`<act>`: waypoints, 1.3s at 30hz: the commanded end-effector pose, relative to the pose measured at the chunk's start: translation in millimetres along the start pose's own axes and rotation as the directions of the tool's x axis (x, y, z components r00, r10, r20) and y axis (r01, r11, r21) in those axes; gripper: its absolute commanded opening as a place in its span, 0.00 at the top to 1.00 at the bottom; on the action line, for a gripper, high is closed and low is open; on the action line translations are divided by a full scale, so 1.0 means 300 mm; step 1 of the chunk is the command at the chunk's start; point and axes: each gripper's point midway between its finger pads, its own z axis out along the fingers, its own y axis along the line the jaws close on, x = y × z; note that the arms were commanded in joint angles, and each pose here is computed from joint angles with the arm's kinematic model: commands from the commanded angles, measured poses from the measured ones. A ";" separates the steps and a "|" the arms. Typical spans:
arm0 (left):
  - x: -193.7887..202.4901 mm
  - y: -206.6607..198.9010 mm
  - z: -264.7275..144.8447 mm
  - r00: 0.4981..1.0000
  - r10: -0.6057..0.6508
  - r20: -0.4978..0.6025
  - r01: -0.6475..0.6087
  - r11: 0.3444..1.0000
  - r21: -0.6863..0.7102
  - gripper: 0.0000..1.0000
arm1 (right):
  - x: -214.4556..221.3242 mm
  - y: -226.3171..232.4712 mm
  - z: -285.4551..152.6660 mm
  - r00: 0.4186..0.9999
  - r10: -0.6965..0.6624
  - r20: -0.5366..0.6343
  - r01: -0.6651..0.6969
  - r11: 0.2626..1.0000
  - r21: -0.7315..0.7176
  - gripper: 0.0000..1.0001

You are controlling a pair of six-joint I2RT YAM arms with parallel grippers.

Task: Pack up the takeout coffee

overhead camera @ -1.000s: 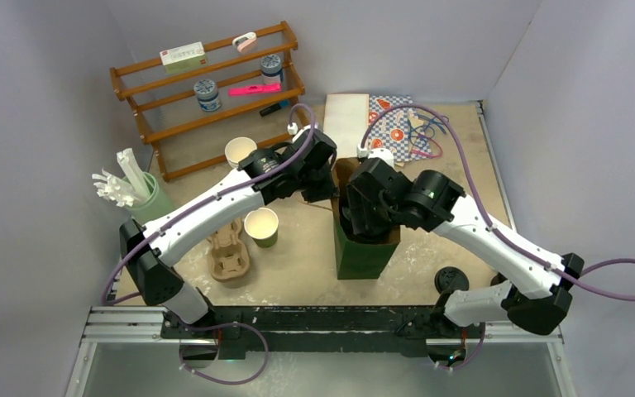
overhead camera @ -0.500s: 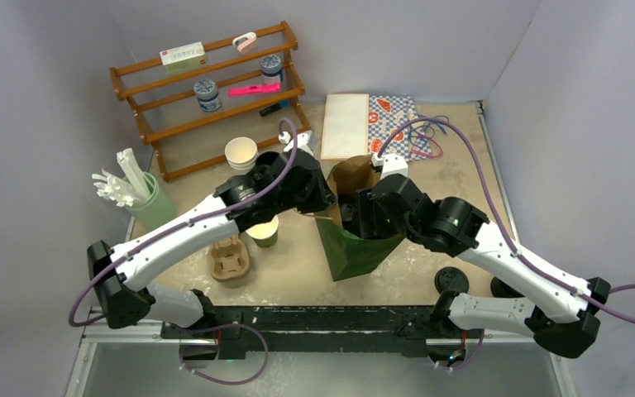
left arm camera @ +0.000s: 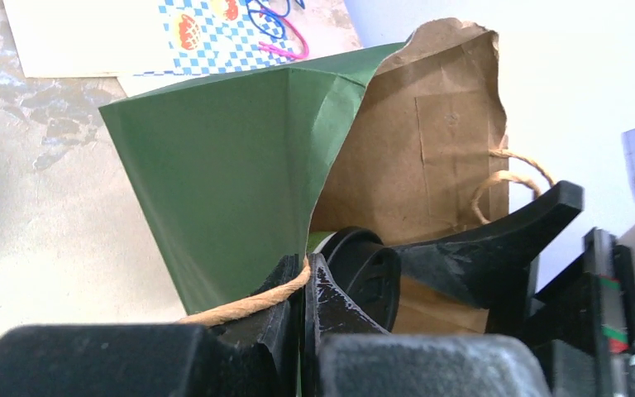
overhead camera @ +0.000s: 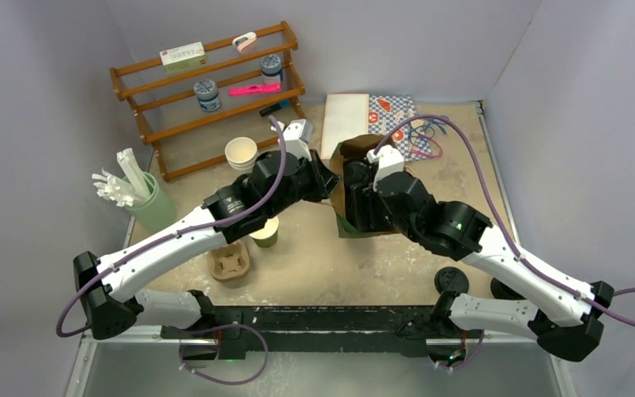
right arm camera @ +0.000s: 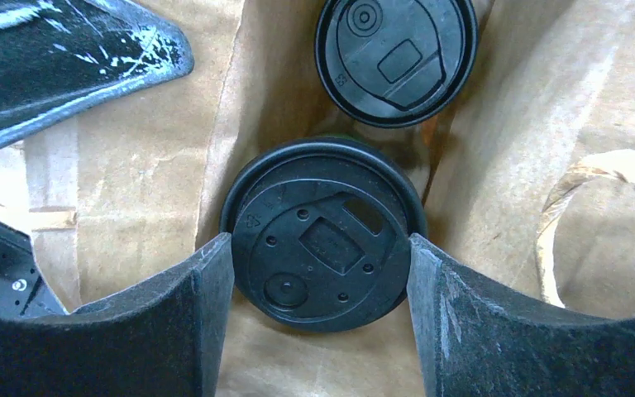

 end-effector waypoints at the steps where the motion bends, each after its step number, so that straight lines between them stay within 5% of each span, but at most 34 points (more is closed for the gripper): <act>1: -0.041 -0.019 -0.008 0.992 0.041 0.119 -0.051 0.995 0.085 1.00 | 0.015 -0.028 -0.013 0.999 -0.017 0.043 0.017 1.000 0.004 1.00; 14: 0.070 -0.006 -0.014 0.986 0.118 0.118 -0.142 0.966 0.215 1.00 | 0.214 -0.082 0.076 1.000 -0.010 -0.025 0.011 0.998 0.058 1.00; 39: 0.148 -0.033 -0.045 0.976 0.217 0.006 -0.209 0.931 0.298 1.00 | 0.298 0.008 0.260 0.997 0.048 -0.058 -0.047 0.999 0.019 1.00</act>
